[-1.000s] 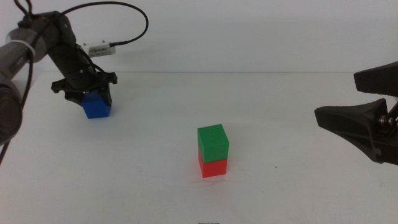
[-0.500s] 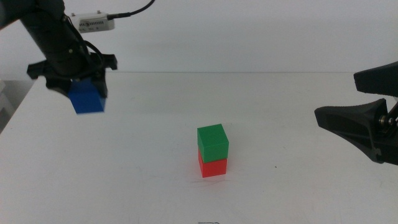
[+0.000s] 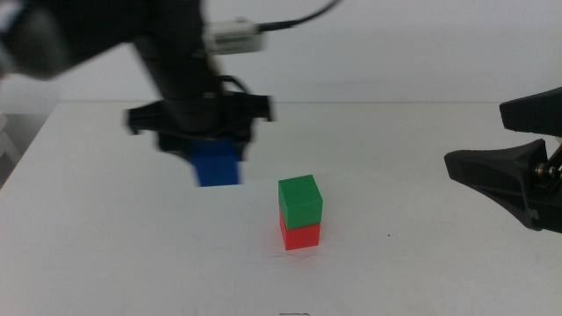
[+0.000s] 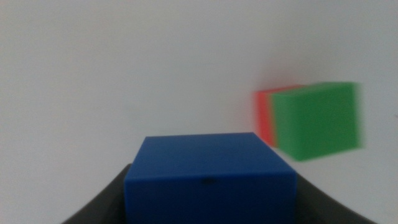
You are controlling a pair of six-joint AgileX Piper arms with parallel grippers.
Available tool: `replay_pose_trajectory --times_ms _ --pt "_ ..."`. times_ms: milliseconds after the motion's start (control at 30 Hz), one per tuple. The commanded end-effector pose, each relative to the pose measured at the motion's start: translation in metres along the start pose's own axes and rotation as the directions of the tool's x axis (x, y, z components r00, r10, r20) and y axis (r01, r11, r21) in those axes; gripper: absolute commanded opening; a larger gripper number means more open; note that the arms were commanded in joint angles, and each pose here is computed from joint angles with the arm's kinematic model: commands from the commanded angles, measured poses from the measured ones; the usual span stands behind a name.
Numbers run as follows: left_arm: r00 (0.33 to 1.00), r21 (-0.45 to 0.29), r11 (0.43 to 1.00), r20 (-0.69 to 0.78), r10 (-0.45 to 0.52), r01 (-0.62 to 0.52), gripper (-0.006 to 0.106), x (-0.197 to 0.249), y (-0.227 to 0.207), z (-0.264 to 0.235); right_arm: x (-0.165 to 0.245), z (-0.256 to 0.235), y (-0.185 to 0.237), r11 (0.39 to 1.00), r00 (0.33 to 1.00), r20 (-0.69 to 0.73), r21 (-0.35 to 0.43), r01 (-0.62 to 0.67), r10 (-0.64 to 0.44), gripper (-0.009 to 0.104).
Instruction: Stack red cubes first, then green, then blue cubes in a specific spot.
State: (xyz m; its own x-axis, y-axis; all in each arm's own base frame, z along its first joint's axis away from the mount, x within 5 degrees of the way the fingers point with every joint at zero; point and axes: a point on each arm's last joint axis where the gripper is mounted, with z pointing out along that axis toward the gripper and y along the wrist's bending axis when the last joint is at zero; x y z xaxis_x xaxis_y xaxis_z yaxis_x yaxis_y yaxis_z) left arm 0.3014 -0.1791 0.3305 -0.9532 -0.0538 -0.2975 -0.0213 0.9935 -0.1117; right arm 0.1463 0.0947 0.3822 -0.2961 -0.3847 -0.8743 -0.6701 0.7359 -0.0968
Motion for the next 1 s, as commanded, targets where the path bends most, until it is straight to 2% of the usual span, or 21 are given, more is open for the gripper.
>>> replay_pose_trajectory --times_ms 0,167,367,500,967 --pt "0.999 0.04 0.999 0.051 0.012 -0.014 0.001 0.002 -0.02 -0.023 -0.013 -0.008 -0.003 0.999 0.996 0.091 0.033 0.005 -0.008 0.092" --pt "0.999 0.065 0.997 0.041 0.028 -0.031 0.001 0.0 -0.057 -0.014 -0.013 -0.008 -0.003 0.999 0.996 0.091 0.033 0.005 -0.008 0.092" --pt "1.0 0.062 0.998 0.014 0.017 -0.018 0.001 -0.002 -0.081 -0.002 -0.013 -0.008 -0.003 0.999 0.996 0.092 0.033 0.004 -0.007 0.092" --pt "1.0 0.077 0.997 -0.01 -0.002 0.003 0.001 -0.002 -0.086 0.003 -0.013 -0.008 -0.003 0.999 0.996 0.092 0.033 0.004 -0.007 0.092" --pt "0.998 0.031 0.999 -0.054 -0.019 0.021 0.001 -0.003 -0.09 0.03 -0.013 -0.008 -0.003 0.999 0.996 0.092 0.033 0.004 -0.007 0.092"
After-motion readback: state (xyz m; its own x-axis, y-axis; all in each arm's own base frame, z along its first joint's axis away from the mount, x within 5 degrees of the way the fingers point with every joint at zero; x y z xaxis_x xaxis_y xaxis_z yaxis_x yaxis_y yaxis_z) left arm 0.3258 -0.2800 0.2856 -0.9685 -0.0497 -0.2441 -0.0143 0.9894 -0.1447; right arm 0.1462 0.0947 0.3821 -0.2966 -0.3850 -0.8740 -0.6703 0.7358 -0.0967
